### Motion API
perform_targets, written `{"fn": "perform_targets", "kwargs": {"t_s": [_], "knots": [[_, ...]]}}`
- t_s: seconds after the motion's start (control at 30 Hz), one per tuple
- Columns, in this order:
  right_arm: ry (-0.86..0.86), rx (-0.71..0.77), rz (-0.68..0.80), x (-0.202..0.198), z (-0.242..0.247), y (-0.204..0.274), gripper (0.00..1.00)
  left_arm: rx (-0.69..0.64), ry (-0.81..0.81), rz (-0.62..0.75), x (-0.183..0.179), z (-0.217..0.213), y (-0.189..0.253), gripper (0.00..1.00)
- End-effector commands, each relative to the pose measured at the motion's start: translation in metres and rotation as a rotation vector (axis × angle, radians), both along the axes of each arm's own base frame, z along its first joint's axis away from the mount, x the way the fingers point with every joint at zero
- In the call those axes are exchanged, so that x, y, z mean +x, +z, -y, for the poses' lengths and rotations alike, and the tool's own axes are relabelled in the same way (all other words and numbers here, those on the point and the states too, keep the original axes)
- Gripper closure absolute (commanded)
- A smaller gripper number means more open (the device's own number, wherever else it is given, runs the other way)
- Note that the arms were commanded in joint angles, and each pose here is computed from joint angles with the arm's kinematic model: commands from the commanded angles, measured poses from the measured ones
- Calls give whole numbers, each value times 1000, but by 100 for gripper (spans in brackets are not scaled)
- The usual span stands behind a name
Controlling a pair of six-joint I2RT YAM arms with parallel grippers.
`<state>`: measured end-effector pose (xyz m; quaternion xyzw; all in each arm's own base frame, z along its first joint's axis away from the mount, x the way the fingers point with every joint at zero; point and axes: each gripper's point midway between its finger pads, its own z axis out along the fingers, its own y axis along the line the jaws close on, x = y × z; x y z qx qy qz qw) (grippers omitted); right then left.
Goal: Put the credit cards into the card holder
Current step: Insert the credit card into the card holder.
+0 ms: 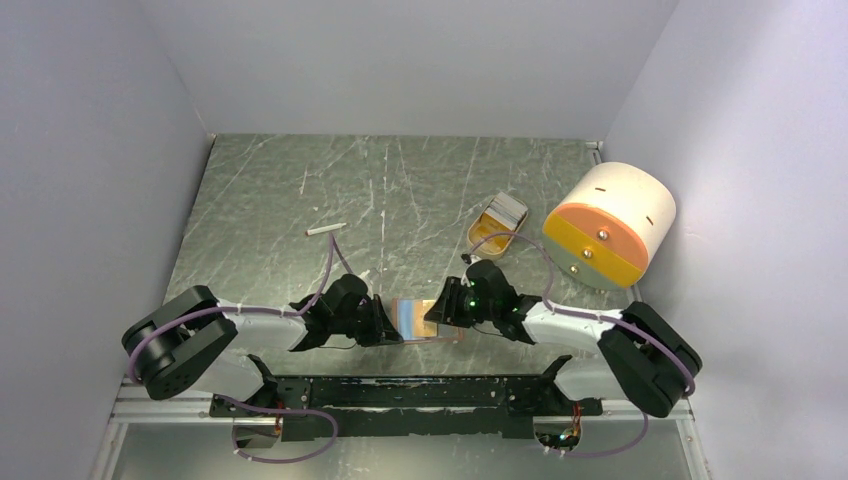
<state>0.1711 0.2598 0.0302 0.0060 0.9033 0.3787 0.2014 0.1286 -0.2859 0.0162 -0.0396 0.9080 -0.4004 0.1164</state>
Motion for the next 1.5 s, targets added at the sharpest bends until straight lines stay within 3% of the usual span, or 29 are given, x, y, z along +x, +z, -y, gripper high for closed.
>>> {"fn": "perform_targets", "kwargs": {"t_s": [0.0, 0.13, 0.6, 0.83, 1.07, 1.23, 1.47], "knots": [[-27, -177, 13, 1, 29, -15, 58, -24, -7, 42, 6, 5, 9, 89], [-31, -174, 21, 3, 28, -12, 60, -28, -11, 41, 6, 7, 10, 90], [12, -31, 20, 8, -3, 0, 81, -45, -15, 50, 6, 8, 14, 89], [27, 4, 10, 5, -10, 0, 85, -54, -21, 46, 6, 11, 15, 90], [59, 13, 14, 6, -18, 0, 84, -58, -22, 50, 6, 11, 17, 90], [71, -15, 19, 8, -18, -2, 74, -63, -29, 50, 5, 12, 18, 89], [40, -39, 45, 11, -10, 4, 64, -123, -44, 62, 3, 17, 31, 76]]}}
